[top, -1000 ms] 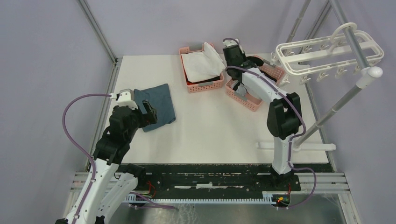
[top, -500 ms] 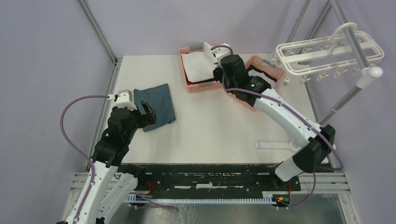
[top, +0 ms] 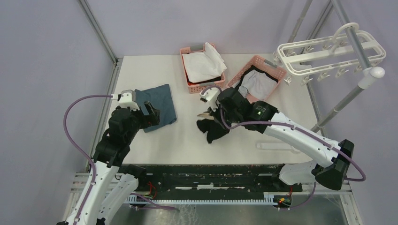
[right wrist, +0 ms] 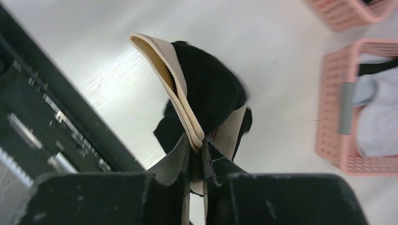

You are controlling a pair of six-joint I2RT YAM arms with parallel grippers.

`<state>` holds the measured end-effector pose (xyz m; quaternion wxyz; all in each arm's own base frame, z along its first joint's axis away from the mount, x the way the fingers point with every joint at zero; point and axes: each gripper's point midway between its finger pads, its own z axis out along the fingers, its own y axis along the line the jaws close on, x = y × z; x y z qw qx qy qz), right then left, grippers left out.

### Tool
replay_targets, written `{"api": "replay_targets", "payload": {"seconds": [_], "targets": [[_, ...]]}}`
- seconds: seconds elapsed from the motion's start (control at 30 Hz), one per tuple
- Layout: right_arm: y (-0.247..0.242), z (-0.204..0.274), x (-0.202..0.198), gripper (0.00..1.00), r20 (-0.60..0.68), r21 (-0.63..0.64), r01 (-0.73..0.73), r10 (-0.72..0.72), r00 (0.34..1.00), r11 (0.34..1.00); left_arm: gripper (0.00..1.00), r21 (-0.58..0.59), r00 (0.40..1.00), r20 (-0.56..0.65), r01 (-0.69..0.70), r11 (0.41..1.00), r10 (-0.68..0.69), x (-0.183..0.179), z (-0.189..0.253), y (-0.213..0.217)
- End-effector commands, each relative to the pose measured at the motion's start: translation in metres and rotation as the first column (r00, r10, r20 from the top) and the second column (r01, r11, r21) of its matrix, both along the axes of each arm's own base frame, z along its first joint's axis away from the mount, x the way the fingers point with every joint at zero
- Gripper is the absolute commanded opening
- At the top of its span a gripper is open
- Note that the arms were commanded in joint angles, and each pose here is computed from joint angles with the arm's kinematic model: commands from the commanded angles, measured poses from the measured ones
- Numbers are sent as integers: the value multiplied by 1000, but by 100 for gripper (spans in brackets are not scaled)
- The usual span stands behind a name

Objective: Clip the underwear to the hanger
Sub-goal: Pick up the underwear from the bin, then place the underwear at the center of the board.

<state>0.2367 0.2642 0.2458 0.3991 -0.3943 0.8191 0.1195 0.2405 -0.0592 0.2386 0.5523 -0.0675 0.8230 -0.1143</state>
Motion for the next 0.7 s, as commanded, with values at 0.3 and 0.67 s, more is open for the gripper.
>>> {"api": "replay_targets", "payload": {"seconds": [0.3, 0.67], "targets": [[-69, -41, -7, 79, 23, 59, 419, -421, 907, 906, 99, -152, 989, -36, 138, 979, -145, 9, -3, -41], [-102, -118, -23, 79, -246, 18, 660, -637, 731, 751, 86, -278, 924, -176, 283, 918, -339, -19, -64, -115]]}}
